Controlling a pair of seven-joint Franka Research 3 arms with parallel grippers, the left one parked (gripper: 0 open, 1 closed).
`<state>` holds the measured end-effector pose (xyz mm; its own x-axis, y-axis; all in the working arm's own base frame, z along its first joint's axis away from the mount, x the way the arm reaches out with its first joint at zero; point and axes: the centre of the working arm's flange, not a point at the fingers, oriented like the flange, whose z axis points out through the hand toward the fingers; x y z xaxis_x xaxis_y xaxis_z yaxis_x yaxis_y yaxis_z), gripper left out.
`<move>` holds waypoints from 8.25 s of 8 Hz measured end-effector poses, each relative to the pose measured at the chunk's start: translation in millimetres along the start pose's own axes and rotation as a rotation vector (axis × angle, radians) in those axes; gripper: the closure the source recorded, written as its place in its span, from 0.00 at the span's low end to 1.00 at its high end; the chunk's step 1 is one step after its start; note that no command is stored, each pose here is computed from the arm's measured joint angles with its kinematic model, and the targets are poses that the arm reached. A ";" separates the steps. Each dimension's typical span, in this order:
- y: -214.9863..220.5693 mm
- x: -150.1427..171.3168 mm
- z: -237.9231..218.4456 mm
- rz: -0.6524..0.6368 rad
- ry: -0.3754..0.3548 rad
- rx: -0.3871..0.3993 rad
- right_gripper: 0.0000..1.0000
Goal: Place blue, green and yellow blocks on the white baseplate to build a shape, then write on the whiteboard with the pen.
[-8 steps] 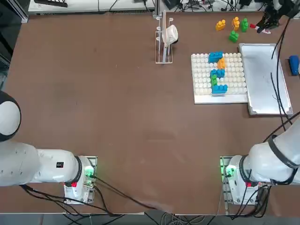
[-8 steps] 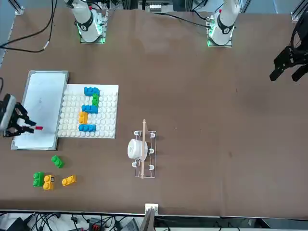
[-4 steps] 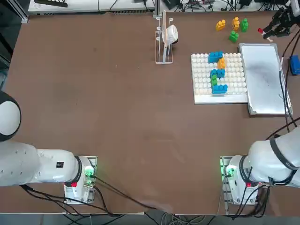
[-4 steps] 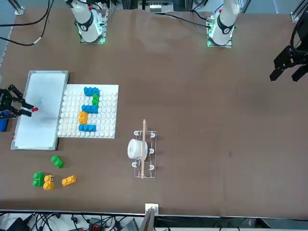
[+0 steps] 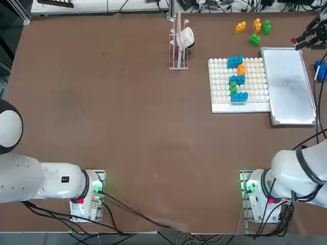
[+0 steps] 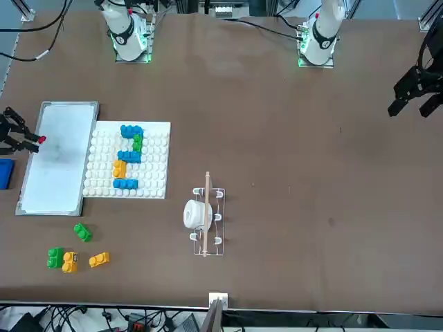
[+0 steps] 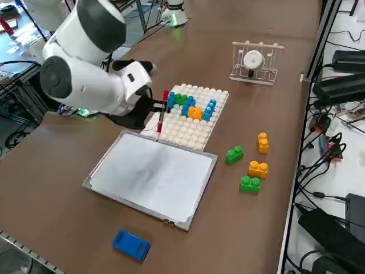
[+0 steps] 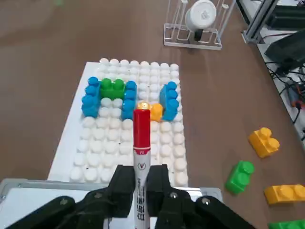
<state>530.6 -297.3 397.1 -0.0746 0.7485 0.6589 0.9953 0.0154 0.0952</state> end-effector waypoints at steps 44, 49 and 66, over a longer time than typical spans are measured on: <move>-101.8 -189.3 88.4 0.126 0.370 -0.020 0.82; -63.3 -170.0 126.0 0.096 0.407 -0.041 0.82; 12.8 -183.6 150.0 -0.027 0.449 -0.051 0.82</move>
<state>566.3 -335.1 165.4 -0.1304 0.3863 0.9131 0.9893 -0.0101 0.1455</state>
